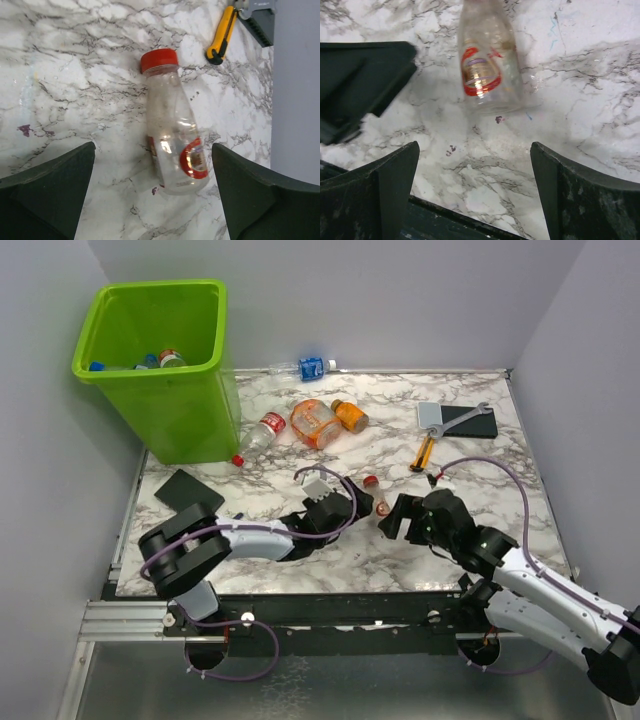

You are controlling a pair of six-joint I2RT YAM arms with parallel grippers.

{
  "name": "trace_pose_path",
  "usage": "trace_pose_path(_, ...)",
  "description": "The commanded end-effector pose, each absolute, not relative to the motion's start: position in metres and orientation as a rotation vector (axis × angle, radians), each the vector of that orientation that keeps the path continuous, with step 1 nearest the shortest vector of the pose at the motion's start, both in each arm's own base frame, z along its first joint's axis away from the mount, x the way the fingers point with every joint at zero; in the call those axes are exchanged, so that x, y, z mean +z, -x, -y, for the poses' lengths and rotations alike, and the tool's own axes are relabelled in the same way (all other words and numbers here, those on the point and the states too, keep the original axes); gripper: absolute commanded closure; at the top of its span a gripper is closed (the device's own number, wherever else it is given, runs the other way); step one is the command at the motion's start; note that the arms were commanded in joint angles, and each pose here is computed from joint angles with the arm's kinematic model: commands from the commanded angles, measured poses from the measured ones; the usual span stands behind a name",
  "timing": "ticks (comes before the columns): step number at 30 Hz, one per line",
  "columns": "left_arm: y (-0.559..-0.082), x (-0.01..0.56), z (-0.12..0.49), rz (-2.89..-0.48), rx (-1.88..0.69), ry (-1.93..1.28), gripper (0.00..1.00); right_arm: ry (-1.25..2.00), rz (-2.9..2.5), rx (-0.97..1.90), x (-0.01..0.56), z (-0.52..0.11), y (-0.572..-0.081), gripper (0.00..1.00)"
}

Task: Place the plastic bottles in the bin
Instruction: Move the plastic bottle to the center of the board, then pick up the plastic bottle at the center of the board.

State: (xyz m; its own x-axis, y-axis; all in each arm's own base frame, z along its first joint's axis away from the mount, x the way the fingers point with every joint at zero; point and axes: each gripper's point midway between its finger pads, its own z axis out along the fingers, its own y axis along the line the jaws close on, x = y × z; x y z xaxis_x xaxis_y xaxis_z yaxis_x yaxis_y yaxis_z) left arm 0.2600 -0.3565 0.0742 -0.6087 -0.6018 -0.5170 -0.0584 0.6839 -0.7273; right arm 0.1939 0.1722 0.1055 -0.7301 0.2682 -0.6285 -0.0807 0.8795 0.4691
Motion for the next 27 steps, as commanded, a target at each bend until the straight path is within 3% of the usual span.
trace_pose_path(1, -0.258, 0.114, 0.321, -2.013, -0.762, 0.392, 0.01, -0.090, -2.285, 0.503, 0.109, -0.166, -0.210, 0.03)
trace_pose_path(7, -0.246, 0.155, 0.257, -1.905, -0.638, 0.297, 0.01, 0.059, -2.367, 0.306, 0.101, -0.170, -0.233, 0.02)
trace_pose_path(16, -0.217, 0.163, 0.176, -1.808, -0.613, 0.347, 0.01, 0.275, -2.463, 0.424, 0.091, -0.221, -0.247, 0.00)
trace_pose_path(21, -0.211, 0.158, 0.156, -1.769, -0.634, 0.406, 0.01, 0.214, -2.505, 0.530, 0.082, -0.242, -0.249, 0.00)
trace_pose_path(27, -0.211, 0.157, 0.151, -1.759, -0.608, 0.400, 0.01, 0.182, -2.633, 0.440, 0.044, -0.240, -0.247, 0.02)
